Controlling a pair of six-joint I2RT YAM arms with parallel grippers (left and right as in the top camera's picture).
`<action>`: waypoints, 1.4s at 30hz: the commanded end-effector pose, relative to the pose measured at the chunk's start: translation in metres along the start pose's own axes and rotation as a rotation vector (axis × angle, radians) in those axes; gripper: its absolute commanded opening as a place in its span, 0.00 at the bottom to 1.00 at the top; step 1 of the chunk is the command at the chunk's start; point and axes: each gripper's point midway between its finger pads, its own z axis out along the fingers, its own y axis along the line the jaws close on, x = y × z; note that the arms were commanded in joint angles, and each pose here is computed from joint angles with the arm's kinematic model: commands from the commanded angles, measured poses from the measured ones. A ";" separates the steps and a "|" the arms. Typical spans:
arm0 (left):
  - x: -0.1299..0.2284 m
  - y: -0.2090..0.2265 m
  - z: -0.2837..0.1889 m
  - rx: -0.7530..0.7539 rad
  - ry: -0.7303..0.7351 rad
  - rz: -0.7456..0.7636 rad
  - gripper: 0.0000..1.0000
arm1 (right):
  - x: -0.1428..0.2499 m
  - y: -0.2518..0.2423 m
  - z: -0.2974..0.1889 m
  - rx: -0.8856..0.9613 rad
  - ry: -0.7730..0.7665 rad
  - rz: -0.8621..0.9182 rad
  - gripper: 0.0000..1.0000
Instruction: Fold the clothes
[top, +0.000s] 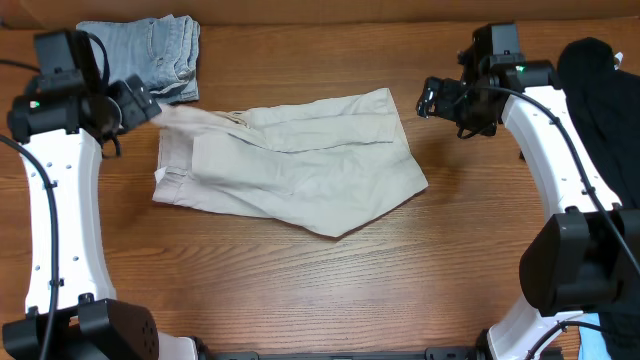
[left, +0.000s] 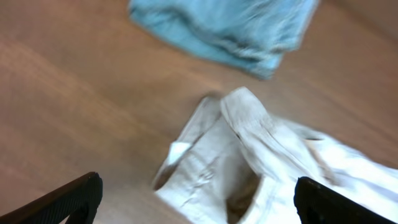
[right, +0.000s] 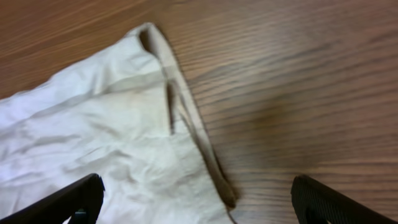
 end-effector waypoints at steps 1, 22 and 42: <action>0.003 -0.018 -0.010 0.121 0.033 0.086 1.00 | -0.001 0.024 -0.012 -0.055 -0.014 -0.073 1.00; 0.129 0.016 0.121 -0.025 0.535 0.322 0.92 | 0.028 0.036 -0.007 -0.044 0.082 -0.092 0.93; 0.134 0.032 0.157 0.036 0.575 0.394 0.49 | 0.027 0.038 -0.007 -0.040 0.073 -0.103 0.93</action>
